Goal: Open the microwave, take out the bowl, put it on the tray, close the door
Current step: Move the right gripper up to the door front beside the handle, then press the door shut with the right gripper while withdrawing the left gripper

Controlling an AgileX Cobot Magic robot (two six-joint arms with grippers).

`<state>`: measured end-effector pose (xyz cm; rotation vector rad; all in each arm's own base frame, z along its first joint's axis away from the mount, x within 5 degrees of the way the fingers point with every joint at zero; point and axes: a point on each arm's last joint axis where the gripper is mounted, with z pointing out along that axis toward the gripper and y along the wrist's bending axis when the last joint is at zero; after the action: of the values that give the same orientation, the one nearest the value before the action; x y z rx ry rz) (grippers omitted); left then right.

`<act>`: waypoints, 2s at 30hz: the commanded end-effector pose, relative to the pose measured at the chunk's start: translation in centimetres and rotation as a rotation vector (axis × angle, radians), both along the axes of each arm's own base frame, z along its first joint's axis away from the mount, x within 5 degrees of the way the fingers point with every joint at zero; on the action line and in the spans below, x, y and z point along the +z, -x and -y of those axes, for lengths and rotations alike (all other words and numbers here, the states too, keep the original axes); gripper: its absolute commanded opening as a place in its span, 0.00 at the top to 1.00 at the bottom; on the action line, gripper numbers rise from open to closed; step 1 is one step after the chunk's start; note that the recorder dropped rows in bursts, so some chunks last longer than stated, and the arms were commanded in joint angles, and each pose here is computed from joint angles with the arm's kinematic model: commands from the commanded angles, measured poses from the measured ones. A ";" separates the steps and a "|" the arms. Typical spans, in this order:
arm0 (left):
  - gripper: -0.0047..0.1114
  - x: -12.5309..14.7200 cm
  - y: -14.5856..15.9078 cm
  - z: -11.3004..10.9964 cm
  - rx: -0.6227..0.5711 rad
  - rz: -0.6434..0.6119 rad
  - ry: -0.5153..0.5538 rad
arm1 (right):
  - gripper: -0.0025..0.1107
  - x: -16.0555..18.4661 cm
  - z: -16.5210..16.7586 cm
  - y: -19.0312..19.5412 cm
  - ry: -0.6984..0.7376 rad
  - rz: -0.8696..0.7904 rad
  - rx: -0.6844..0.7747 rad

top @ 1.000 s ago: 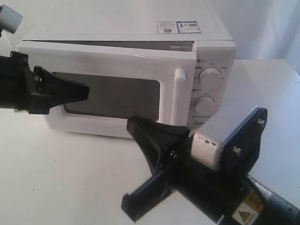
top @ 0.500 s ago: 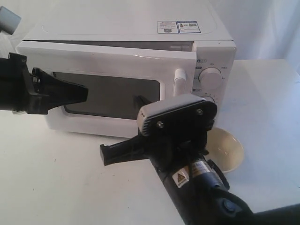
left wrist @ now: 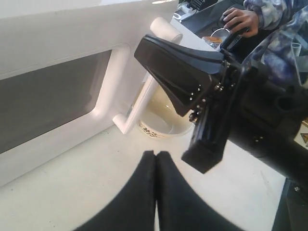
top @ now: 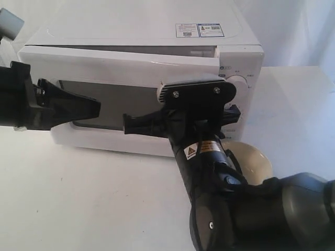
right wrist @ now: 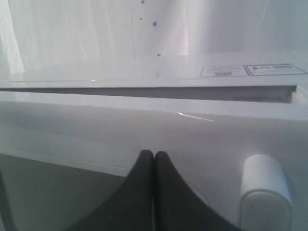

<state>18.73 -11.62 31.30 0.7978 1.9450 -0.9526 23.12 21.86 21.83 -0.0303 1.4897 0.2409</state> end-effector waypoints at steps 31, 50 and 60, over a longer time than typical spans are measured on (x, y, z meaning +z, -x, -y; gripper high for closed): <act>0.96 -1.8 0.5 -0.1 0.031 -0.059 0.015 | 0.98 -0.7 0.8 -5.7 0.000 0.028 -0.154; 0.96 -1.8 0.6 -0.1 0.029 -0.061 0.016 | 0.98 0.2 2.1 -1.9 0.096 -0.006 -0.159; 0.96 -1.8 0.5 -0.1 0.031 -0.060 0.016 | 0.98 0.2 2.1 -1.9 0.096 -0.006 -0.159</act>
<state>18.54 -11.36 29.46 0.7309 2.0010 -0.9527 25.11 19.89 22.05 0.0186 1.5014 0.0577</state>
